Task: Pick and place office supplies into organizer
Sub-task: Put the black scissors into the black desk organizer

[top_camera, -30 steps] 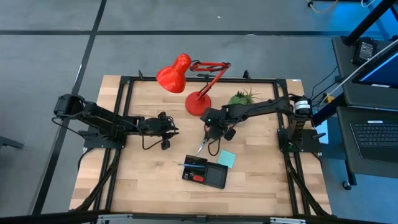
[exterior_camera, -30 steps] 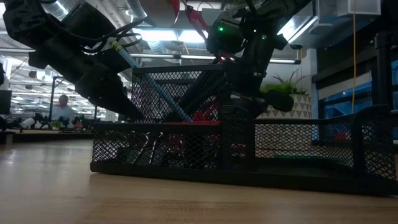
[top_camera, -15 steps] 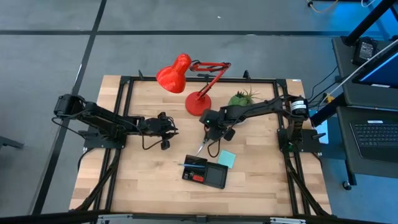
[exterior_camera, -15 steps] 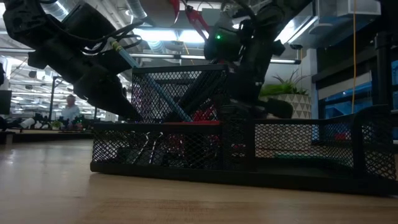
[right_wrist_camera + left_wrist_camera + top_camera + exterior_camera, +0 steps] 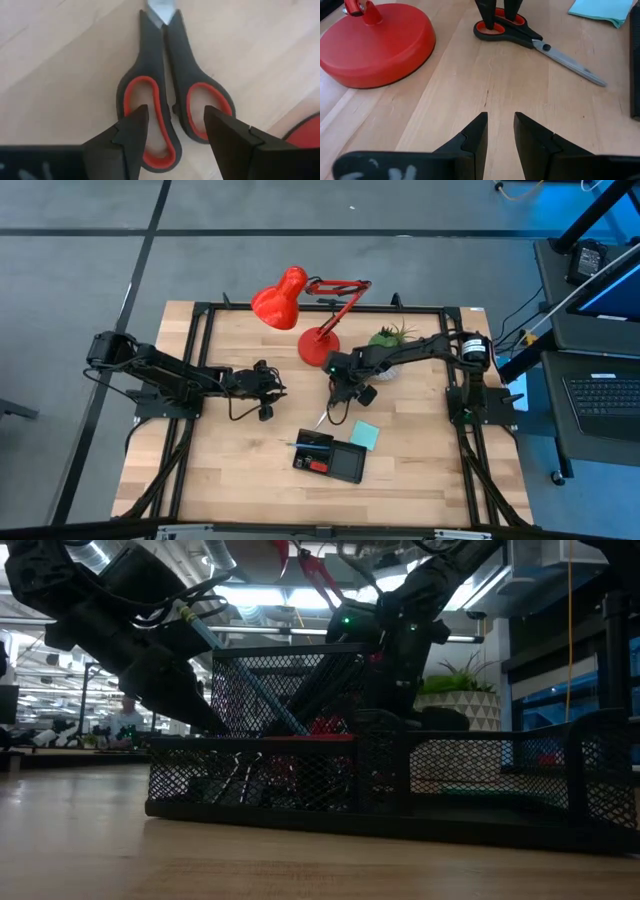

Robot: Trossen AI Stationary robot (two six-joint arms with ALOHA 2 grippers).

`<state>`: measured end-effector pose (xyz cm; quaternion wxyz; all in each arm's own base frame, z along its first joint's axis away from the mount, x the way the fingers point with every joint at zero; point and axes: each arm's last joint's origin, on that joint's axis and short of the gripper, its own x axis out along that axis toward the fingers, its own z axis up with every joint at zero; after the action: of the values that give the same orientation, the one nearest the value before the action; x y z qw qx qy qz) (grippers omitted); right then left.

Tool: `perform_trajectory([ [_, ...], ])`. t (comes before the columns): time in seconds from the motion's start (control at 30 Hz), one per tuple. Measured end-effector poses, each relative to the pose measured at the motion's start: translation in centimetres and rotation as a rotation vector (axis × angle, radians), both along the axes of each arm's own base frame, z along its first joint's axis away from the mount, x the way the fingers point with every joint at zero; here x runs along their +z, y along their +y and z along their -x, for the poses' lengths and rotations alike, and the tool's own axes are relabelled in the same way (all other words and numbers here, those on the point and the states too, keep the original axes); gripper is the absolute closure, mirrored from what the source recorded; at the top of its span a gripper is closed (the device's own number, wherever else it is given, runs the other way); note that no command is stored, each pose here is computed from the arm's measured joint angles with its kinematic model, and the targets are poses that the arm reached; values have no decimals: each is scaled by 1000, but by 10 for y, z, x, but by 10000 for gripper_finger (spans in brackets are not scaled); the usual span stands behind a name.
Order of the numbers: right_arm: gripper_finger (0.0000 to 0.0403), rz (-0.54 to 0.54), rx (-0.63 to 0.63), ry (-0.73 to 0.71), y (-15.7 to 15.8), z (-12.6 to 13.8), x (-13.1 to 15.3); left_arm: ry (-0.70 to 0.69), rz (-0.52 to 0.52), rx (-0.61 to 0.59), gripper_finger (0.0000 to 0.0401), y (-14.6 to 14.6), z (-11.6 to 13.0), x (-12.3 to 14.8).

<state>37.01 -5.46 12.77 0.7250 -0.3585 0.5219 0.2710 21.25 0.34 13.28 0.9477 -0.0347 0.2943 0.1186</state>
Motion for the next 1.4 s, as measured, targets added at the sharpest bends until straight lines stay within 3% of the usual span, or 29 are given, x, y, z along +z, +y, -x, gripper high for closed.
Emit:
perform_trajectory([
  [0.3,206,-94,-208,76,0,6,-3,0,-1,1,313,0,0,0],
  [0.7,205,-207,-669,132,8,9,-4,-6,20,16,313,0,0,0],
  [1.0,214,-170,-655,122,23,7,-5,-6,20,17,313,0,0,0],
  [1.4,288,-145,-596,123,23,6,-10,-7,20,17,313,0,0,0],
])
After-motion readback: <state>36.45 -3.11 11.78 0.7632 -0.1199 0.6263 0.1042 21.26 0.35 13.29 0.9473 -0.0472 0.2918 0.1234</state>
